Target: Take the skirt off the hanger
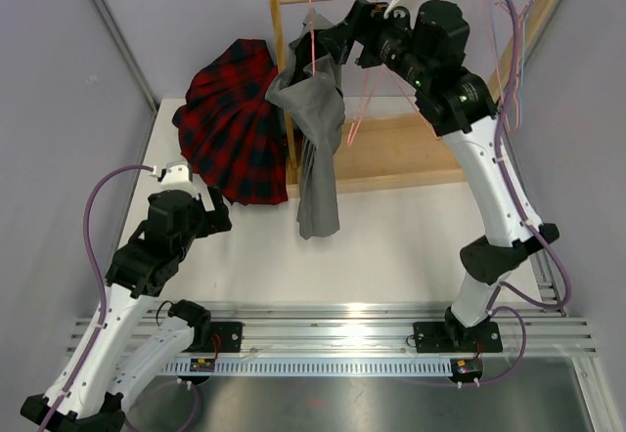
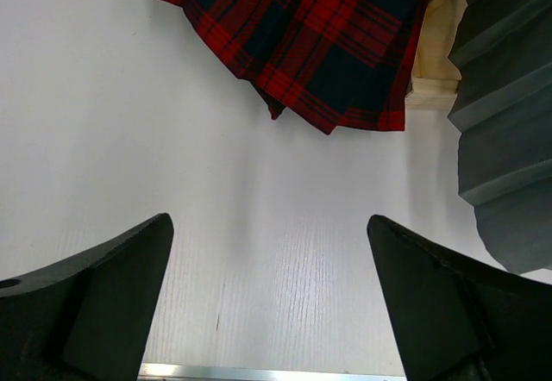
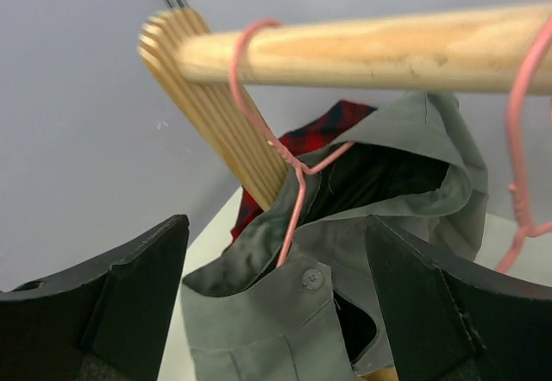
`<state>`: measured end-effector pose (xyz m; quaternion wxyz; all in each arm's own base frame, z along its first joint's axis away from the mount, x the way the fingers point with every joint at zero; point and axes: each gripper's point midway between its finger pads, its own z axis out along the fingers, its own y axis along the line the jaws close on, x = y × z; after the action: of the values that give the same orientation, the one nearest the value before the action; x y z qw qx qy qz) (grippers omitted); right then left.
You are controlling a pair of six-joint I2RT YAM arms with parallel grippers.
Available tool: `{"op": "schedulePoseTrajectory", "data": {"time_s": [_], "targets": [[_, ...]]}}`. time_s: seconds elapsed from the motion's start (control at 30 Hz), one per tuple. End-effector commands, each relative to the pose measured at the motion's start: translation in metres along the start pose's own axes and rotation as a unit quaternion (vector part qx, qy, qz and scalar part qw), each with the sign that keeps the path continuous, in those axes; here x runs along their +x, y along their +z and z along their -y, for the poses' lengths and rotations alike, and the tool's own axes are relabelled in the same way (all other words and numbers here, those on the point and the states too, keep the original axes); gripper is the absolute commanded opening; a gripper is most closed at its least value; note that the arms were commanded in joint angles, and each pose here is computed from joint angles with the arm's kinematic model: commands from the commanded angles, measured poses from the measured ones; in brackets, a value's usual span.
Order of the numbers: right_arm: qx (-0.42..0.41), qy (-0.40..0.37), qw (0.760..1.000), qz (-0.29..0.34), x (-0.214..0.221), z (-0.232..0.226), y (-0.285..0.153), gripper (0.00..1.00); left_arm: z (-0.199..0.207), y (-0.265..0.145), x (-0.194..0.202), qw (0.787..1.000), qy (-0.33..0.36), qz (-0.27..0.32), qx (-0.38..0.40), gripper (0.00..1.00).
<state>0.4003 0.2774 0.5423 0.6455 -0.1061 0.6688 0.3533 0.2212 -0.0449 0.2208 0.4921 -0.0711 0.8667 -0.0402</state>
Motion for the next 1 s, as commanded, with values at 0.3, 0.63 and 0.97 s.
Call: {"op": "schedulePoseTrajectory", "data": {"time_s": [0.3,0.63,0.97], "targets": [[-0.006,0.024,0.999,-0.040,0.051,0.004,0.051,0.85,0.010,0.002,-0.003,1.000,-0.001,0.008,0.025,0.99],[0.008,0.039,0.999,-0.033,0.062,0.014,0.075,0.49,0.013,0.003,-0.001,0.999,0.000,0.003,0.031,0.99],[0.008,0.052,0.998,-0.018,0.059,0.013,0.084,0.00,0.015,0.003,0.000,0.999,0.004,0.001,0.036,0.99]]}}
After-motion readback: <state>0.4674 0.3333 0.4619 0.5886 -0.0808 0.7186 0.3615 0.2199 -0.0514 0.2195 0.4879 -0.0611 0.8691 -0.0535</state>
